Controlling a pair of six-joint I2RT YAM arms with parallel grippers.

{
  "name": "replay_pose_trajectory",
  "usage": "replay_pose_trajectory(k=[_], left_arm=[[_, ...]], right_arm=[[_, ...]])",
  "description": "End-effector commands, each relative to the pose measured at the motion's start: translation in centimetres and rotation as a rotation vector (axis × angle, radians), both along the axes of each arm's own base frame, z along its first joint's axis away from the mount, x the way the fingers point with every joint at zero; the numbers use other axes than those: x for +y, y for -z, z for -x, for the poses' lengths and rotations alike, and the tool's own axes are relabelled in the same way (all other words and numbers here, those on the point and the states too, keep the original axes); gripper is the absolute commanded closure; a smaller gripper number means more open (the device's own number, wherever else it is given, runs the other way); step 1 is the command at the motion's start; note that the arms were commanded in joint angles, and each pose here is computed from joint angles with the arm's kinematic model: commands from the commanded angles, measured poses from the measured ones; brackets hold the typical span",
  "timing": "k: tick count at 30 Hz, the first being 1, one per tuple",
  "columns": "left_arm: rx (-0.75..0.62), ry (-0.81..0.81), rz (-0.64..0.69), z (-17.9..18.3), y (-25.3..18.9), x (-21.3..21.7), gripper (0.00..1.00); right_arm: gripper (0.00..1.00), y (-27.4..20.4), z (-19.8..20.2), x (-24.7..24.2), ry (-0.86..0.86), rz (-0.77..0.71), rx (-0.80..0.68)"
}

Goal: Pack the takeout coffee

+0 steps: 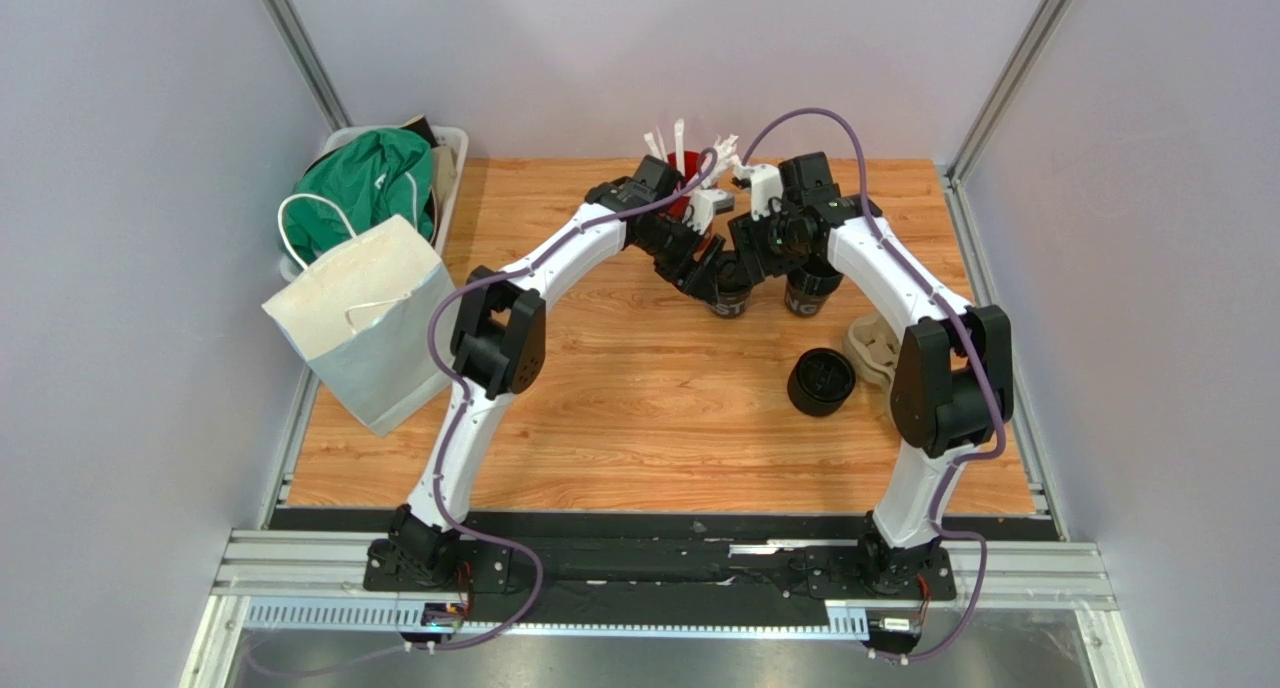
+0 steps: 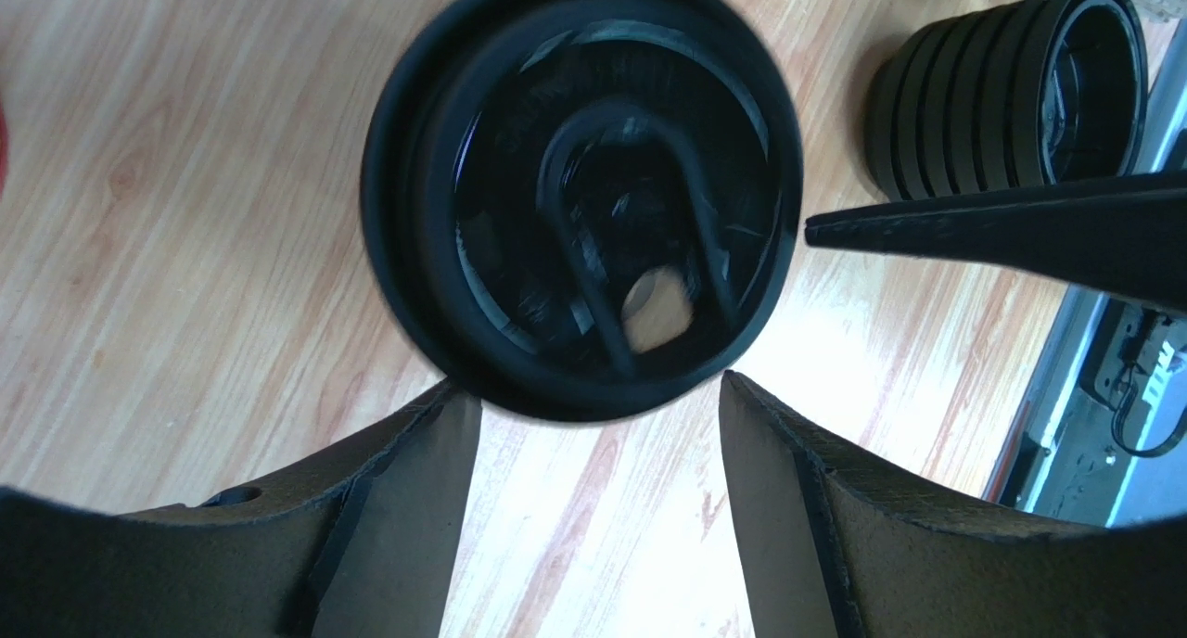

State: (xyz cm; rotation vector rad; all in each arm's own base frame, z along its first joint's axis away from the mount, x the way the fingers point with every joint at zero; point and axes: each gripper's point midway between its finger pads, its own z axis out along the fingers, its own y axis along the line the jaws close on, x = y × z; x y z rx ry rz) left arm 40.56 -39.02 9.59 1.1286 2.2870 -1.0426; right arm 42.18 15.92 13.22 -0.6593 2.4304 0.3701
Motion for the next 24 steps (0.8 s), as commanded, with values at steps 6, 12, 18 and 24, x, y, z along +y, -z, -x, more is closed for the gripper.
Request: replay_pose_trajectory(k=[6,12,18,24], left_arm=[[-0.04,0.004,0.036,-0.1,-2.1,-1.2,0.26],[-0.054,0.006,0.037,0.3,-3.4,-0.8,0.25],[-0.091,0.041,0.015,2.7,-6.2,1.3,0.18],[-0.154,0.058,-0.056,5.5,-8.3,4.9,0.11]], right_arm=[[0.45,-3.0,-1.1,-0.1,0.012,-0.03,-0.095],[0.44,-5.3,-0.3,-0.4,0.011,-0.051,-0.132],[0.43,-11.4,3.8,-2.9,0.004,0.013,-0.2],[0.4,-13.7,9.6,-10.4,0.096,0.137,-0.222]])
